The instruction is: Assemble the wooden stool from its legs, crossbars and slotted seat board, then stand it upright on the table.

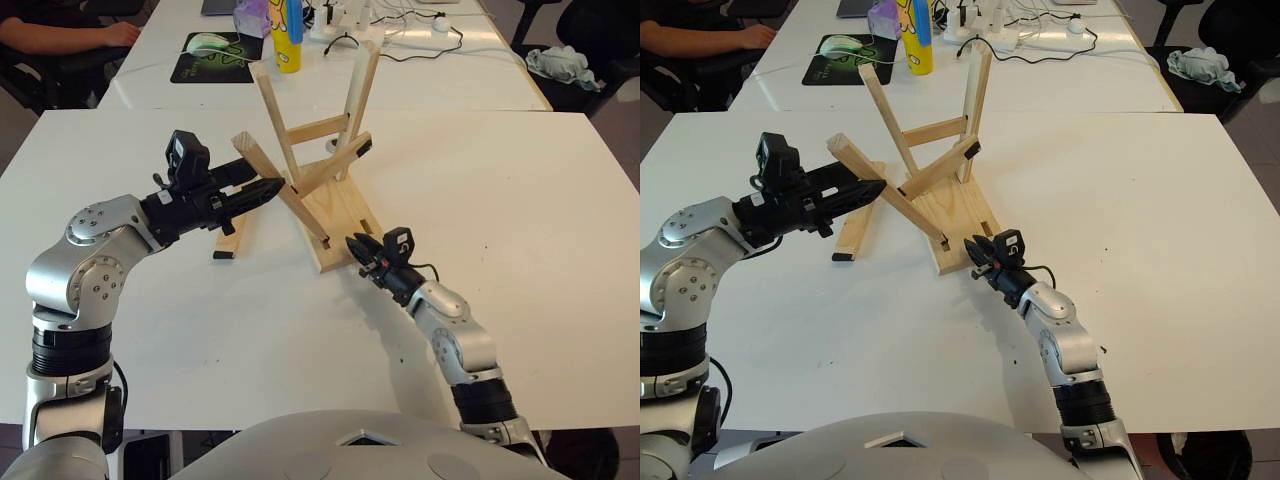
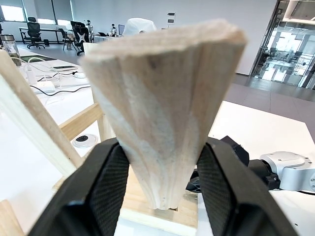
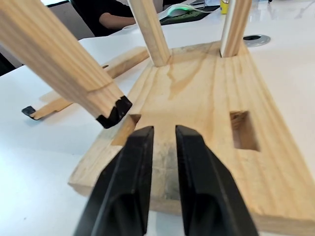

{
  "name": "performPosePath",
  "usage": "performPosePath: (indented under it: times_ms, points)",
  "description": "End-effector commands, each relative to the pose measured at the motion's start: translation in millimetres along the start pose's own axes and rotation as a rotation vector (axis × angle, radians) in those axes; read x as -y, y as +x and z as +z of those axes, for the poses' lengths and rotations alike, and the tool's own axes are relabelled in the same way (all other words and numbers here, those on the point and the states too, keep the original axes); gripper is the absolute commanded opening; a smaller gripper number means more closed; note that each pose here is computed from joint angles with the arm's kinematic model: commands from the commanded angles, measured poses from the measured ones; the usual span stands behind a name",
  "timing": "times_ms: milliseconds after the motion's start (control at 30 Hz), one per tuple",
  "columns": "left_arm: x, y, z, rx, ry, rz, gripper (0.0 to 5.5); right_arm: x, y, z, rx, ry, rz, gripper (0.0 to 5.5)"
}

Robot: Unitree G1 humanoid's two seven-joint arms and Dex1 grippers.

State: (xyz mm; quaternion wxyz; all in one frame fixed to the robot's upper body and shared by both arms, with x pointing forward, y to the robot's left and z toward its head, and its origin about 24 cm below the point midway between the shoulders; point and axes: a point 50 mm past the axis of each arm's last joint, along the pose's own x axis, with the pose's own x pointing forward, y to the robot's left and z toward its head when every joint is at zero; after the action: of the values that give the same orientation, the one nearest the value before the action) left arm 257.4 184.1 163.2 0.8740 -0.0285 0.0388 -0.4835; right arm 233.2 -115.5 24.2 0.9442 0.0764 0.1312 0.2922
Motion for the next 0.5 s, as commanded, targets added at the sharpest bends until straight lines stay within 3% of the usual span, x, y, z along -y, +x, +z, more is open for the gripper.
performPosePath:
  times_ms: [33, 100, 500]
  points:
    - [-5.0, -3.4, -0.1, -0.035, 0.014, -0.005, 2.03, -5.1, 5.3, -17.8, -0.112, 0.025, -0.015, 0.23]
    - [-8.5, -4.7, -1.6, -0.049, 0.012, -0.004, 2.03, -6.4, 8.0, -24.1, -0.150, 0.038, -0.024, 0.00]
    - [0.1, 11.5, 8.9, -0.047, 0.066, -0.103, 2.03, 1.5, 0.6, -49.9, -0.332, 0.055, -0.147, 0.00]
